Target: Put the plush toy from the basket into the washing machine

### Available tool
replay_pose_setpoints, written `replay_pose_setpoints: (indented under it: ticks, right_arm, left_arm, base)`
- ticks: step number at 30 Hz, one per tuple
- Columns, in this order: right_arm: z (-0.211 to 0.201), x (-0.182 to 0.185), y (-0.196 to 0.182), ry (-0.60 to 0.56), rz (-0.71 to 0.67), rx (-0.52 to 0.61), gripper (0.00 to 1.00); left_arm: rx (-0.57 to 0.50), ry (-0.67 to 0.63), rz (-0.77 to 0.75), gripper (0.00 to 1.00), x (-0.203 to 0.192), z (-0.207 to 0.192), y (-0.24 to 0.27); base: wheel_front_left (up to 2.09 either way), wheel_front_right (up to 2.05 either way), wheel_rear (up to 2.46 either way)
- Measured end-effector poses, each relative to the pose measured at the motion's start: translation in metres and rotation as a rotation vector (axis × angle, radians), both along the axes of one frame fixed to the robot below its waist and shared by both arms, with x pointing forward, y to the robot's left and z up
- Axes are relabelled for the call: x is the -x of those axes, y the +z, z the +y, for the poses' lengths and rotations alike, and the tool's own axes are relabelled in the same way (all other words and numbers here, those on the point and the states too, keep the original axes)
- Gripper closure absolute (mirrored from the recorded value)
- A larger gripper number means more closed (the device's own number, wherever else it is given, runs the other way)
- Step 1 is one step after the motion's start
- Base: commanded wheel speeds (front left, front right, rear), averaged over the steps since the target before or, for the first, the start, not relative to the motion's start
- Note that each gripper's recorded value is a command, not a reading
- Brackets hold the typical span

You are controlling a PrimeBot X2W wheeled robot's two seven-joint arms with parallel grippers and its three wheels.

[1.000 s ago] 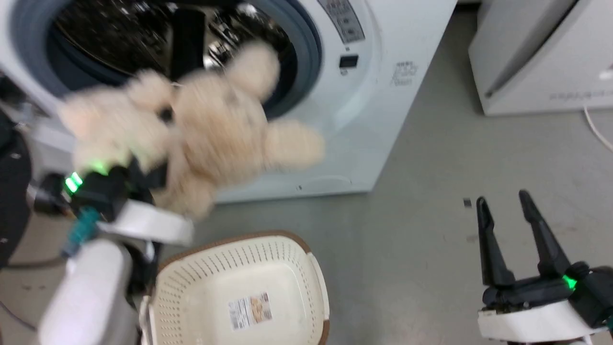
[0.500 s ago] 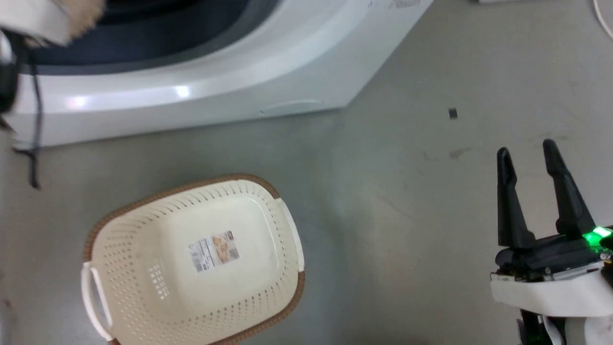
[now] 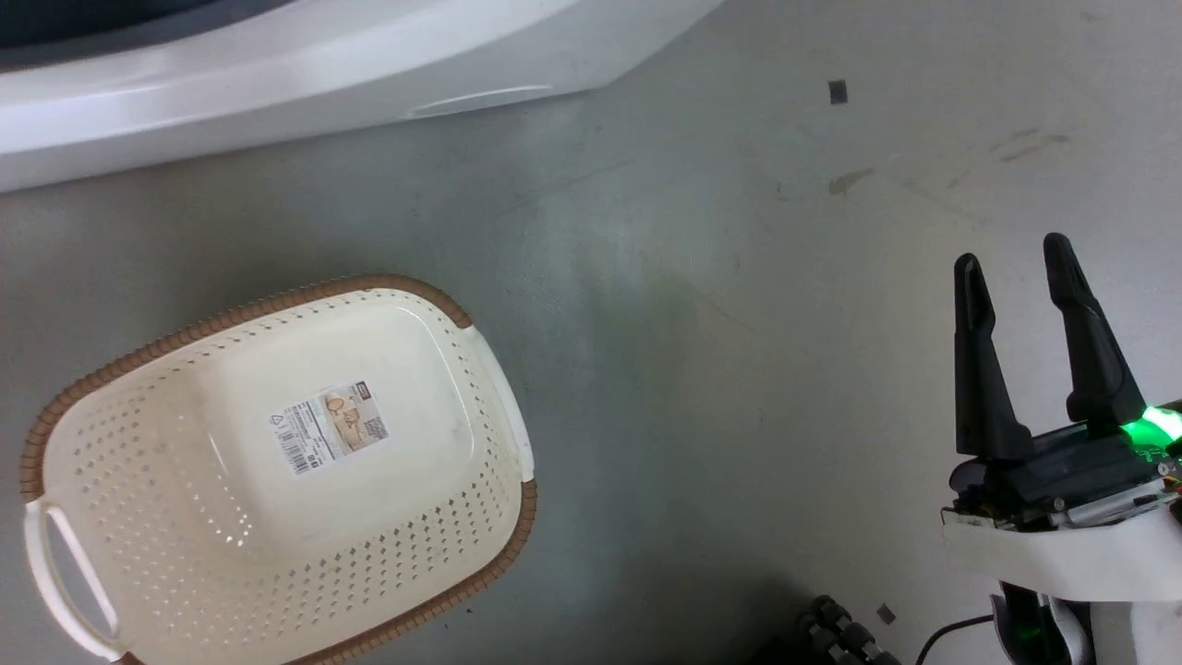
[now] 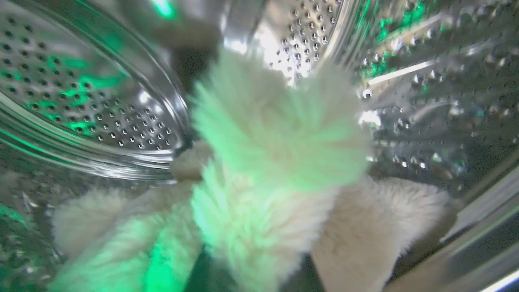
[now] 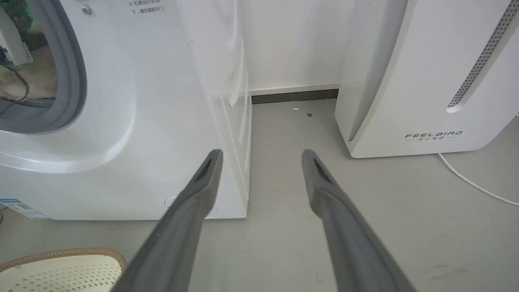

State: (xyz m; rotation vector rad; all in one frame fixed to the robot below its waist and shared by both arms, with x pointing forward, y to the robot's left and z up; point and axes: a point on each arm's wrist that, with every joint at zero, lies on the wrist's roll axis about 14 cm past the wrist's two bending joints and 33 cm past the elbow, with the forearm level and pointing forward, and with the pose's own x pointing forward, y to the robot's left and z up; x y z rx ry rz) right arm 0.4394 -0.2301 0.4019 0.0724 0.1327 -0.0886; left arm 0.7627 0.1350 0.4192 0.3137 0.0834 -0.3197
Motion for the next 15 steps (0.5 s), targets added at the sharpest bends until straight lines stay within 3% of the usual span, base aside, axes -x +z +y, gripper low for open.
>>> replay_pose_setpoints:
  ticks: [6, 10, 11, 13, 15]
  right_arm:
    - [-0.001, 0.001, -0.006, -0.005, 0.016, -0.003, 0.00]
    - [-0.001, -0.001, -0.006, -0.003, 0.013, -0.004, 0.00]
    - [0.000, -0.002, -0.005, -0.001, 0.009, -0.004, 0.00]
    - [0.000, -0.004, -0.002, 0.002, -0.002, -0.006, 0.00]
    - [0.001, -0.006, 0.002, 0.005, -0.017, -0.007, 0.00]
  left_arm:
    - [-0.033, -0.019, 0.189, 1.00, 0.006, -0.012, -0.053]
    - [-0.036, -0.019, 0.206, 1.00, 0.005, -0.009, -0.055]
    - [-0.036, -0.018, 0.208, 0.86, 0.005, -0.007, -0.055]
    - [-0.042, -0.019, 0.200, 0.00, 0.006, -0.004, -0.054]
    - [-0.051, -0.025, 0.194, 0.00, 0.009, -0.003, -0.051]
  base:
    - [0.00, 0.00, 0.00]
    - [0.00, 0.00, 0.00]
    - [0.00, 0.00, 0.00]
    - [0.00, 0.00, 0.00]
    - [0.00, 0.00, 0.00]
